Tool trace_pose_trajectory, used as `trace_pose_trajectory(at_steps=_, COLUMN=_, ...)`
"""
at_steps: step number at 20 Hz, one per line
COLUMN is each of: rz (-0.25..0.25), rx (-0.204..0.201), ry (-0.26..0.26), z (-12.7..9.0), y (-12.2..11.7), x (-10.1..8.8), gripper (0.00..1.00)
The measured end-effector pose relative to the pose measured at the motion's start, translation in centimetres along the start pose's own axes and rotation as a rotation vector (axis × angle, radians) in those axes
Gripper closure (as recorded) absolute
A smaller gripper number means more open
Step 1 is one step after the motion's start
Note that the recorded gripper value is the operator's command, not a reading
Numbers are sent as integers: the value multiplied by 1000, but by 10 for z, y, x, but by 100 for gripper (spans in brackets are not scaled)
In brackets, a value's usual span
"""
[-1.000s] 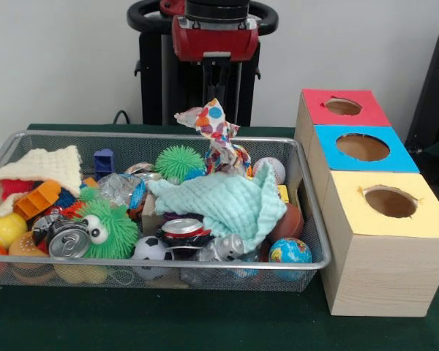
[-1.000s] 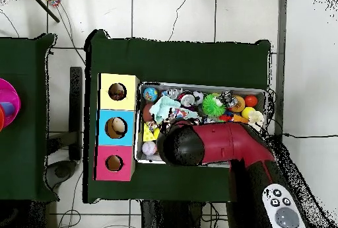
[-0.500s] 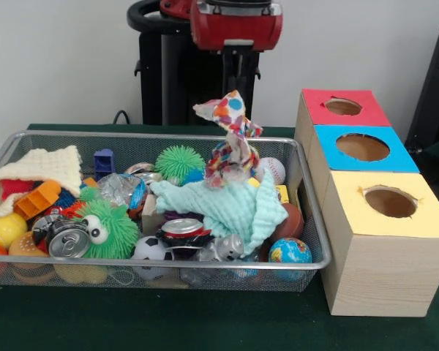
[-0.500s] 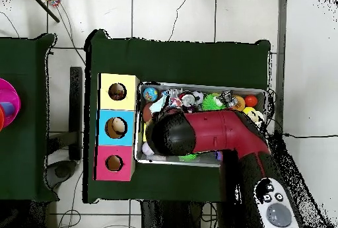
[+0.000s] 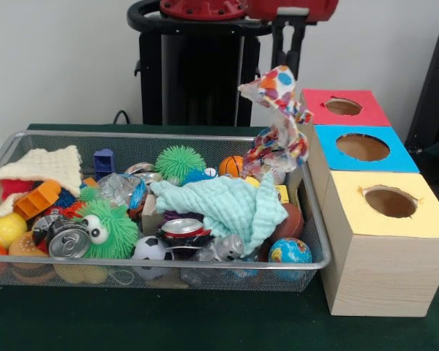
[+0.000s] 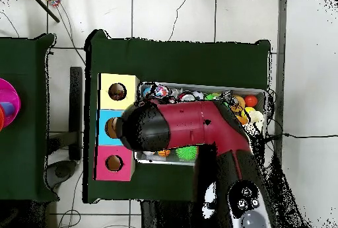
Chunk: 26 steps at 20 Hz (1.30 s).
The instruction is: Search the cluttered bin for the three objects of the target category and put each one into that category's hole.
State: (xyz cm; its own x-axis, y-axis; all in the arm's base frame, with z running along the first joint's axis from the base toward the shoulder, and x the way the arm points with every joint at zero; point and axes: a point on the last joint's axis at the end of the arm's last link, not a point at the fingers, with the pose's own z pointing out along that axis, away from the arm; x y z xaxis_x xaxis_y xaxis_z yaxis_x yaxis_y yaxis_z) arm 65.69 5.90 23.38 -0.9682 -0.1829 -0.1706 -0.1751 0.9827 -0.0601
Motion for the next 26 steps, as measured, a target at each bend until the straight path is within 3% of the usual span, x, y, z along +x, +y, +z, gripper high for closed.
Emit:
trace_pose_trajectory(at_steps=7, rz=22, rx=6, ry=6, z=-27, y=28, x=-24, gripper=100)
trace_pose_trajectory(at_steps=14, rz=90, rx=-8, ry=-25, z=-48, y=51, x=-50, gripper=100)
trace_pose_trajectory(at_steps=20, rz=123, rx=-33, ry=-18, z=-37, y=75, x=-59, gripper=100)
trace_pose_trajectory(at_steps=26, rz=110, rx=-57, ry=-14, z=-6, y=98, x=-57, gripper=100)
